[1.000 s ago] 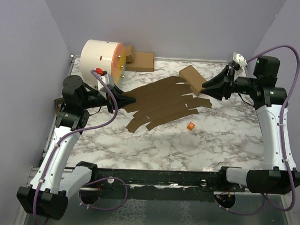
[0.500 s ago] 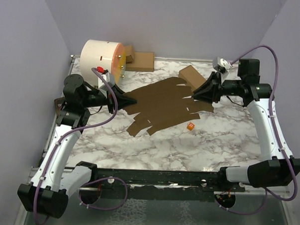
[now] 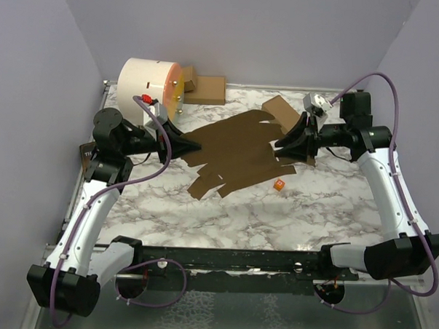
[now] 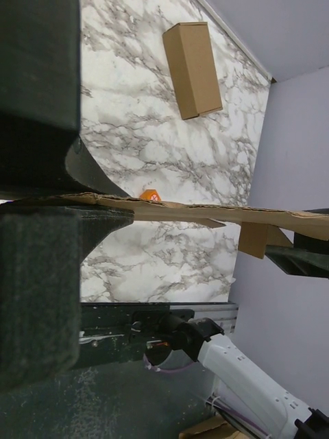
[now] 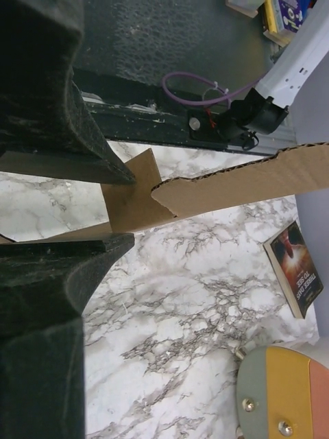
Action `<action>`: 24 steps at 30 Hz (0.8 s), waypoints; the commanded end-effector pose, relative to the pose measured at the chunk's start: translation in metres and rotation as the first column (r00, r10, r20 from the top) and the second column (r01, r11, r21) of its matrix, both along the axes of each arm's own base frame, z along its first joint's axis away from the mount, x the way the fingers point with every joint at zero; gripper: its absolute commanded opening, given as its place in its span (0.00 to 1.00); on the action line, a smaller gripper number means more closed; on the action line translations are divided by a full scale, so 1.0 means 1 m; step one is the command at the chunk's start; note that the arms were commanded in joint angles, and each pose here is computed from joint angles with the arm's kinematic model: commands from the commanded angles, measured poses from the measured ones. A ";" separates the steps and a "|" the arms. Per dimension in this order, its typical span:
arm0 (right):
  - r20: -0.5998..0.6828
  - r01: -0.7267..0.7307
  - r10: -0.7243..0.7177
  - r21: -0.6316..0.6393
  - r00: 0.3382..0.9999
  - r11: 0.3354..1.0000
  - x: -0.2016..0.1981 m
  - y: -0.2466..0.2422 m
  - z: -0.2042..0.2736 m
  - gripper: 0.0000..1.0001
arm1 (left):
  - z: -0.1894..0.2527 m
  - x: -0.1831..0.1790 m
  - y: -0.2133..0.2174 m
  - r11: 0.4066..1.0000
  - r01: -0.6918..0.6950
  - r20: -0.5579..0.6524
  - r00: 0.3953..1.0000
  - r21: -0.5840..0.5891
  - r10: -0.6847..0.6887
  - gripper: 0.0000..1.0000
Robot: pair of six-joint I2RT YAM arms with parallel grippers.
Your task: Fold the paper box
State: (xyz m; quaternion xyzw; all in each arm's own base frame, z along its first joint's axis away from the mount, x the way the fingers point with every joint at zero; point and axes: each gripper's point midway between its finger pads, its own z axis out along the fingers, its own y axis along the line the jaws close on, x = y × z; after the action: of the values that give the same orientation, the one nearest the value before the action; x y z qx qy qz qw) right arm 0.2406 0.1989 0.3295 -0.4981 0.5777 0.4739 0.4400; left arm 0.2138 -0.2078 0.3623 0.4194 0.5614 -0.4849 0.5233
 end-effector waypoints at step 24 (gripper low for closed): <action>0.105 -0.165 0.156 0.083 0.982 0.983 -0.020 0.019 0.024 0.28 | 0.021 -0.017 -0.013 0.988 0.150 0.037 0.988 -0.045 -0.149 0.00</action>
State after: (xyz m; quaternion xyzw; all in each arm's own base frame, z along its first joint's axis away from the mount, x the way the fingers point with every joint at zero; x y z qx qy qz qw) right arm 0.2375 0.2072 0.3372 -0.5172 0.5466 0.4863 0.4441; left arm 0.2019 -0.2169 0.3706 0.4327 0.5352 -0.5301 0.4953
